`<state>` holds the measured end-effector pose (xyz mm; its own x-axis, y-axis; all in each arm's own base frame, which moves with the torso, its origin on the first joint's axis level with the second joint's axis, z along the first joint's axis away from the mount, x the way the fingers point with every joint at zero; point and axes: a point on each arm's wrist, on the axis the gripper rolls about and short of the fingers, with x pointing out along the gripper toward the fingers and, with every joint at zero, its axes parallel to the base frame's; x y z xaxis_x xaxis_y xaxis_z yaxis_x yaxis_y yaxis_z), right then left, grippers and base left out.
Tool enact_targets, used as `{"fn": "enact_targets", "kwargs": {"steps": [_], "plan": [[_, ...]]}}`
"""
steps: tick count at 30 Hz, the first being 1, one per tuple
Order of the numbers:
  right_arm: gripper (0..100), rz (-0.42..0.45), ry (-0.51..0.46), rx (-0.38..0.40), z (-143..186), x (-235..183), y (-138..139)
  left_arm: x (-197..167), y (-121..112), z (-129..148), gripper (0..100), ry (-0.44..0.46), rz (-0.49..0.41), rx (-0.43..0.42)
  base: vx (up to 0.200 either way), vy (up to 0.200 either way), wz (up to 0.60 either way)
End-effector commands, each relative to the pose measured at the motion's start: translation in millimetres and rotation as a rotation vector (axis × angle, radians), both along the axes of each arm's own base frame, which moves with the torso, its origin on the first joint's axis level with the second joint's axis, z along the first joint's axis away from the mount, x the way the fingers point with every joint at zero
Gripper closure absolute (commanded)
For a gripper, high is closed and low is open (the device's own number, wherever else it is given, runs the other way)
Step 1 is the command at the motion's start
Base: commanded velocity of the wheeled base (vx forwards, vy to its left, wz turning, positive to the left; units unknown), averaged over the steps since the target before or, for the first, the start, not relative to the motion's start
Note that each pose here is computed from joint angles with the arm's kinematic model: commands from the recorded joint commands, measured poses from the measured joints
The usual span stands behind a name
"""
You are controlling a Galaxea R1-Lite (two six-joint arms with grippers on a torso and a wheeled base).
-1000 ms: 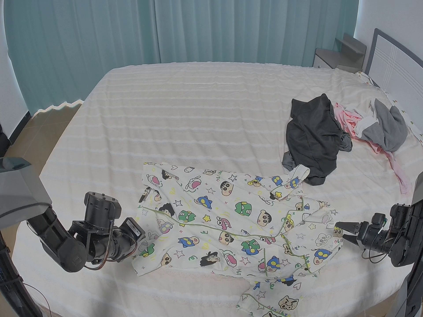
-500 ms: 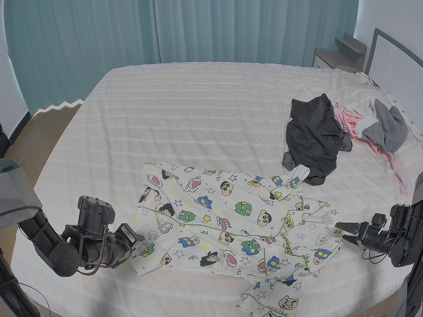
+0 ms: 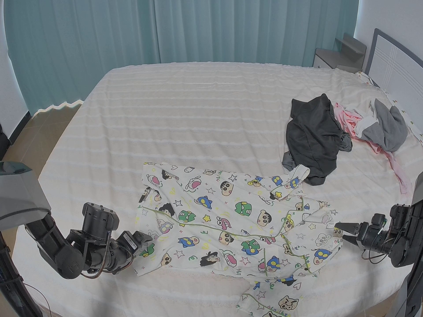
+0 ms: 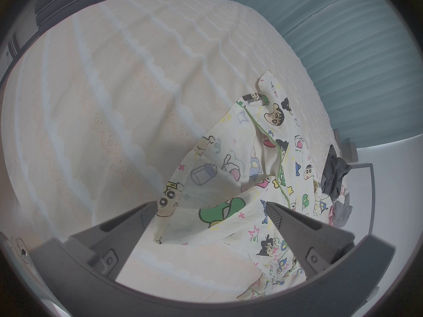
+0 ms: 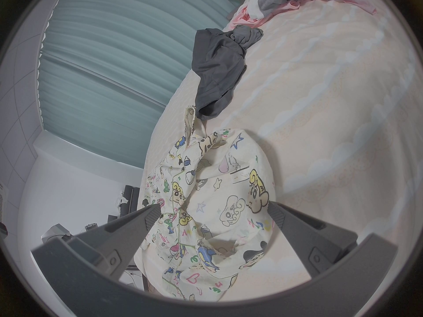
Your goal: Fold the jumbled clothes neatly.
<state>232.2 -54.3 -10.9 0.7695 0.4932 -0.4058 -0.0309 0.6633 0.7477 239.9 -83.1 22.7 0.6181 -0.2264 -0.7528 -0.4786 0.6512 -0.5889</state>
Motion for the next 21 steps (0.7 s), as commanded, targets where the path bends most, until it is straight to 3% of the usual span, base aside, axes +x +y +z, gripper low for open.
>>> {"fn": "enact_targets", "kwargs": {"steps": [1,13,14,21], "plan": [[0,0.004,-0.011,-0.003,1,1,1,5,-3,-9,0,0.019,-0.005,0.007,0.0,0.0,0.0],[0,0.004,-0.009,-0.002,0,1,1,12,-19,-18,0,0.023,-0.036,0.013,0.0,0.0,0.0],[0,0.004,-0.008,-0.002,0,1,1,13,-19,-17,100,0.022,-0.035,0.012,0.0,0.0,0.0],[0,0.004,-0.009,-0.002,0,1,1,18,-17,-13,100,-0.016,0.025,-0.009,0.0,0.0,0.0]]}}
